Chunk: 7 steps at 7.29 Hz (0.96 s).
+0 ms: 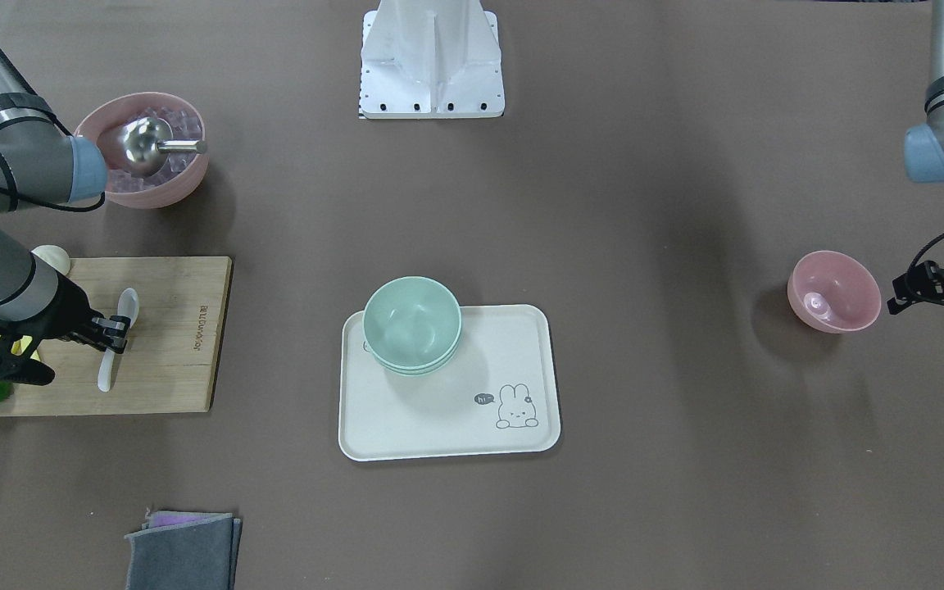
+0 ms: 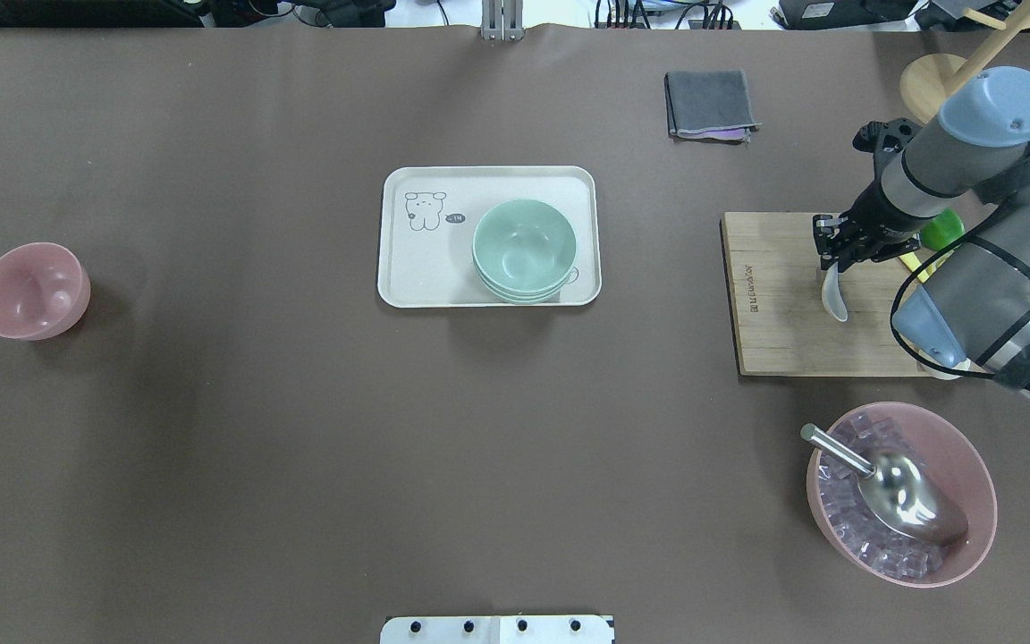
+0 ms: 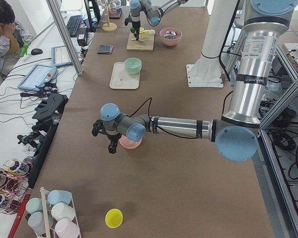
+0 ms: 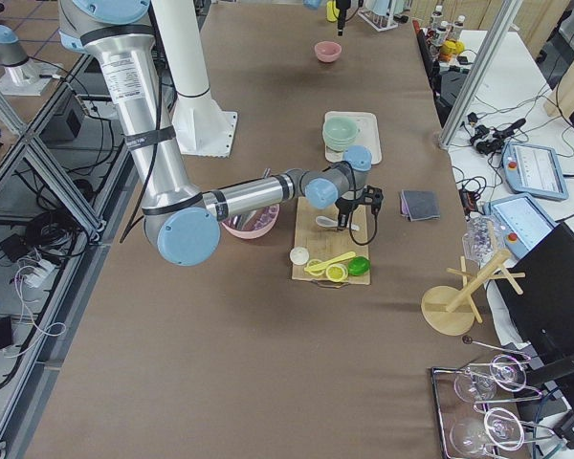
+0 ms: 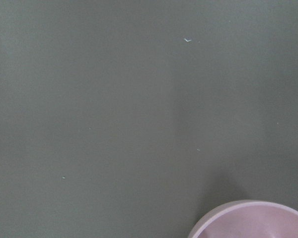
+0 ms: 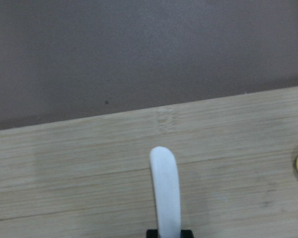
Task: Stack pink bowl on green and place spoon
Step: 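Lower the right gripper onto the white spoon on the cutting board and grasp it, then lift the white spoon with the right gripper while the left gripper grasps the pink bowl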
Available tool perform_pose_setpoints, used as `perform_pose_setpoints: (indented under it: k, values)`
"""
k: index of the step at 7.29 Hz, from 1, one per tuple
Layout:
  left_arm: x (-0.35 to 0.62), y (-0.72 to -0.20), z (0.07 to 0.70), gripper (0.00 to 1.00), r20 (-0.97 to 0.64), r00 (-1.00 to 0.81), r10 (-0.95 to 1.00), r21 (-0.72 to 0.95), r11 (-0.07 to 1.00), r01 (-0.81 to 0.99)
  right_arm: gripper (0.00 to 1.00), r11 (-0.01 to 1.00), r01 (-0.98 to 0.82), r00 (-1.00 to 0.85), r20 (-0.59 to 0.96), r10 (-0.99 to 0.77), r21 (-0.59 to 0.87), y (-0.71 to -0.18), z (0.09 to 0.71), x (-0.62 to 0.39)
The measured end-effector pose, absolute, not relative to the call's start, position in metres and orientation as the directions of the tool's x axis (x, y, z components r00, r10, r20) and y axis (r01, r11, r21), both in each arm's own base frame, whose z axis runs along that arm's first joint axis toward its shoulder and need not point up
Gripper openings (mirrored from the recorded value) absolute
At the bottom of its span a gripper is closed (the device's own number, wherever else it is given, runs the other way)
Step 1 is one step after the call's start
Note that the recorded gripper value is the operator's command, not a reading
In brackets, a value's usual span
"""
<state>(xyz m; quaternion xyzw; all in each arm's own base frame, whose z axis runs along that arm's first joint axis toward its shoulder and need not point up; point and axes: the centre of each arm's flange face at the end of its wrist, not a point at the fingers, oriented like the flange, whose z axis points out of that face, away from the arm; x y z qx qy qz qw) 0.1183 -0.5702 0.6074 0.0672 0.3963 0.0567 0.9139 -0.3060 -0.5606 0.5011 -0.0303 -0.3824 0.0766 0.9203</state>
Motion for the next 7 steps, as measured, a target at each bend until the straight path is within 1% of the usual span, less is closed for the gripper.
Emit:
perform_pose_setpoints:
  k: [4,7]
  values:
    - [0.121,-0.578,0.583,0.97,-0.738,0.668,0.097,0.142,0.990,0.013,0.00,0.983,-0.147,0.657,0.731,0.182,-0.113,-0.563,0.473,-0.293]
    - [0.126,-0.592,0.579,0.97,-0.741,0.667,0.077,0.128,0.991,0.028,0.00,0.983,-0.140,0.650,0.738,0.181,-0.118,-0.563,0.470,-0.292]
